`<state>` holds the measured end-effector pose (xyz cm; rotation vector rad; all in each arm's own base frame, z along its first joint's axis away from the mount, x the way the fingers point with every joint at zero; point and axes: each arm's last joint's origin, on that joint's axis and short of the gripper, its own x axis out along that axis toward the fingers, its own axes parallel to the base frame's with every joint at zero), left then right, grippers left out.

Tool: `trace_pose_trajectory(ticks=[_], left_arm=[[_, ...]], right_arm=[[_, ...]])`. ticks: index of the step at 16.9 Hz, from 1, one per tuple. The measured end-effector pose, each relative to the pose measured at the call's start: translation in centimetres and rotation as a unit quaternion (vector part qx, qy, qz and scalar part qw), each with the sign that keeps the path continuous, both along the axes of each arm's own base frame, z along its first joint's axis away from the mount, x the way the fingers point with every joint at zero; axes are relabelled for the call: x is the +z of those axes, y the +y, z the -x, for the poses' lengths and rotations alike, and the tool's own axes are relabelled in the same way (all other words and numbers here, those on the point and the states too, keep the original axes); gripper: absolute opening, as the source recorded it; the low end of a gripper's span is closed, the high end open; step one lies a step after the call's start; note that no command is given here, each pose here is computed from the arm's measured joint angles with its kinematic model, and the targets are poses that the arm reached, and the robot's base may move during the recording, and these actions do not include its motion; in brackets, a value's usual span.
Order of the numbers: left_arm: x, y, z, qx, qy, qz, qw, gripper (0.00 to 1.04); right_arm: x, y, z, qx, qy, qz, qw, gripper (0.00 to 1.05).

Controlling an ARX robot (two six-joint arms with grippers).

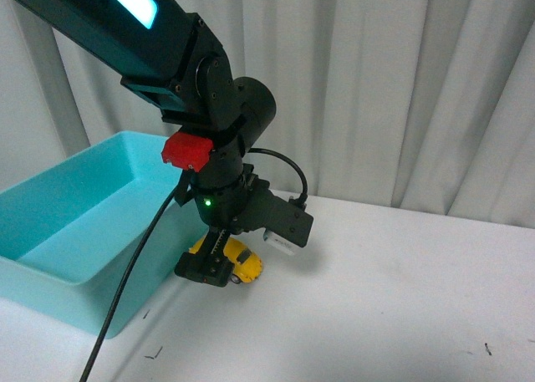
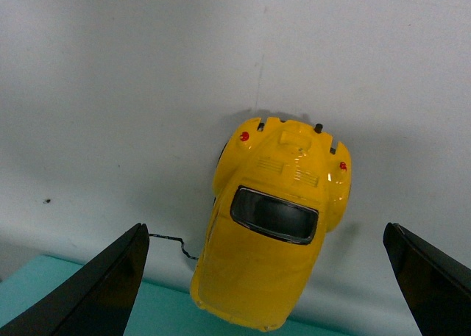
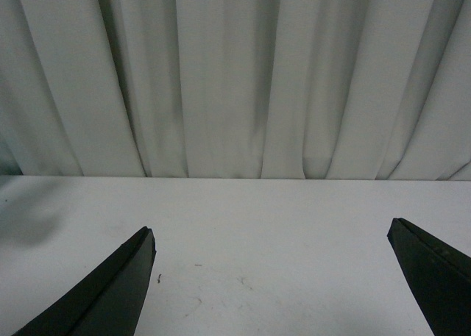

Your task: Wind up and store yellow beetle toy

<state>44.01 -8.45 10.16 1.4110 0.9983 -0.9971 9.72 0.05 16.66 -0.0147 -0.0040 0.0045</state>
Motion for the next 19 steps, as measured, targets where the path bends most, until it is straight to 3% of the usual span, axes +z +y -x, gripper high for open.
trace_pose_trajectory(ticks=[6,8,10,12,14,15,17,19], left_arm=[[-1.2,1.8,-1.2,0.023,0.008,0.004,1.0,0.98],[-1.4,2.0,-1.2,0.02,0.014,0.007,1.0,0.82],[-1.6,1.9,-1.3,0.003,0.017,0.008,1.0,0.59],[-1.4,1.7,-1.3,-0.024,0.02,0.006,1.0,0.46],[-1.2,1.2,-1.2,-0.06,0.021,0.007,0.998,0.41],[-0.9,0.2,-0.7,-0.122,0.037,0.014,0.992,0.41],[0.2,-1.2,0.4,-0.143,0.045,0.055,0.987,0.41],[3.2,-2.7,1.8,-0.138,0.047,0.112,0.983,0.41]], right_arm=[[0.0,0.0,0.0,0.0,0.0,0.0,1.0,0.98],[0.0,0.0,0.0,0.0,0.0,0.0,1.0,0.98],[0.0,0.0,0.0,0.0,0.0,0.0,1.0,0.98],[0.0,0.0,0.0,0.0,0.0,0.0,1.0,0.98],[0.0,0.0,0.0,0.0,0.0,0.0,1.0,0.98],[0.0,0.0,0.0,0.0,0.0,0.0,1.0,0.98],[0.0,0.0,0.0,0.0,0.0,0.0,1.0,0.98],[0.0,0.0,0.0,0.0,0.0,0.0,1.0,0.98]])
